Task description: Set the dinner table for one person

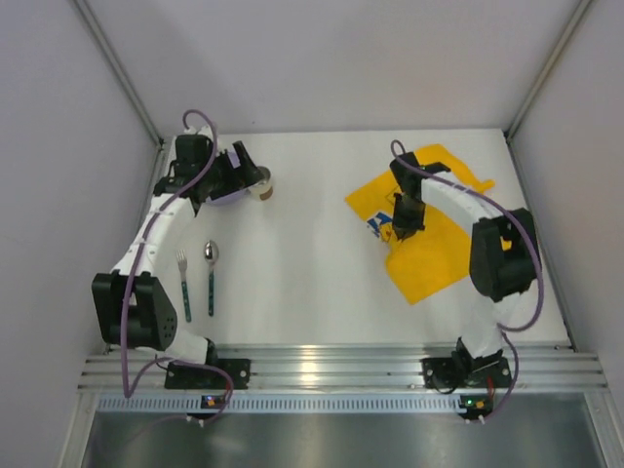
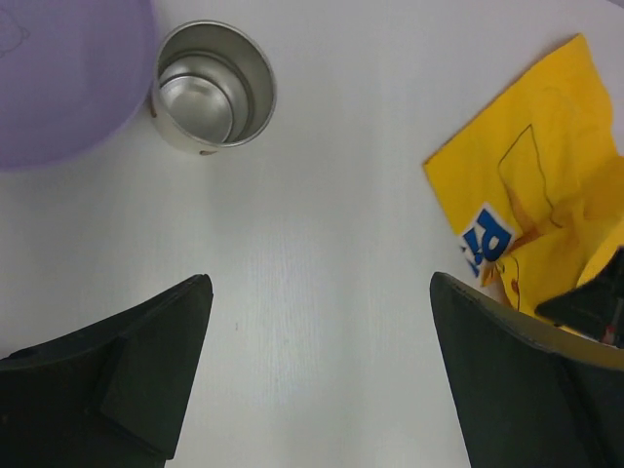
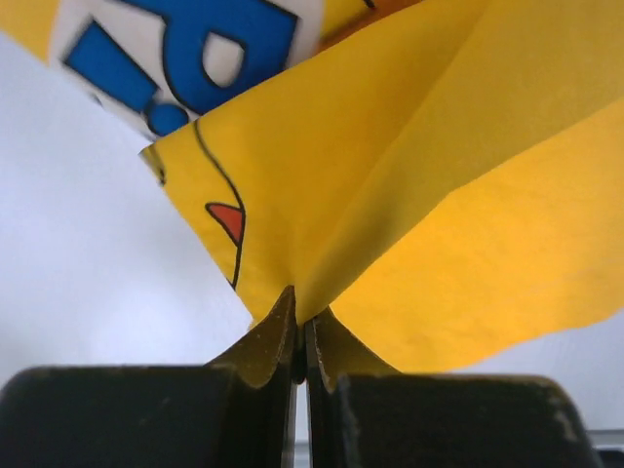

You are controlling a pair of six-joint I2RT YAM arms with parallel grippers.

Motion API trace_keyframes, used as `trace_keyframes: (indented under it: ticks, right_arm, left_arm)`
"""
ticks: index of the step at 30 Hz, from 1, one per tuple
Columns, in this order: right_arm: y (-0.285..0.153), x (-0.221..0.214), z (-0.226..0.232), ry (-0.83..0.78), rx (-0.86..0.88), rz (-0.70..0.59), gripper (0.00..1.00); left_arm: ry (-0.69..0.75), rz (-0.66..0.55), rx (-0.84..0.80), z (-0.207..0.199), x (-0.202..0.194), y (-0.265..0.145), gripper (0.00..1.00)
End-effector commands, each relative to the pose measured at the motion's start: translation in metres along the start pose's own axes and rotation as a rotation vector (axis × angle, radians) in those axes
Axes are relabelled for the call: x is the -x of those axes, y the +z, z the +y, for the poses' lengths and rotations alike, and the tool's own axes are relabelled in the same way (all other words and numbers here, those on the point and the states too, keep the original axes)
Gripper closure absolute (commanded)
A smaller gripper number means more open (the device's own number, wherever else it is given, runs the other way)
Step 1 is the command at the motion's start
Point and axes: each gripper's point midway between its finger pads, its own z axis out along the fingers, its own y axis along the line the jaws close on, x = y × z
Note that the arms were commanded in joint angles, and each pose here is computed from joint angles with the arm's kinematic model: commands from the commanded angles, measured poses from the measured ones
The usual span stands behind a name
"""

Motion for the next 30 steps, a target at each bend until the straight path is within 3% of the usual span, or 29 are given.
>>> trace_keyframes:
  ticks: [1, 4, 5, 6, 8, 14, 16, 24, 30]
  right_arm:
    - [-0.057, -0.034, 0.005, -0.047, 0.129, -0.031, 1.00]
    - [-0.069, -0.071, -0.021, -0.084, 0.079, -0.004, 1.00]
    - [-0.067, -0.087, -0.037, -0.098, 0.031, 0.032, 0.91]
    - [-0.073, -0.087, -0.049, -0.104, -0.010, 0.002, 0.68]
    - [-0.075, -0.095, -0.072, -0.110, -0.094, 0.001, 0.01]
    - [-0.095, -0.096, -0.081, -0.057, -0.085, -0.061, 0.00]
    - [-0.099, -0.098, -0.080, -0.044, -0.067, -0.069, 0.00]
    - [-0.112, -0.115, -0.123, 0.023, -0.114, -0.089, 0.00]
    - [-0.112, -0.114, -0.138, 0.125, -0.074, -0.075, 0.00]
  left_arm:
    - [0.092, -0.046, -0.103, -0.056, 0.015, 0.017, 0.01]
    - [0.188, 0.026, -0.120, -0.092, -0.012, 0.045, 0.01]
    - [0.205, 0.044, -0.125, -0.100, -0.019, 0.051, 0.01]
    - [0.223, 0.066, -0.138, -0.108, -0.027, 0.056, 0.01]
    - [0.258, 0.126, -0.164, -0.125, -0.051, 0.074, 0.01]
    - [0.336, 0.255, -0.193, -0.149, -0.103, 0.129, 0.01]
    - [0.368, 0.244, -0.205, -0.163, -0.101, 0.143, 0.01]
    - [0.437, 0.309, -0.131, -0.151, -0.126, 0.227, 0.02]
    - [0.477, 0.358, -0.117, -0.142, -0.153, 0.248, 0.05]
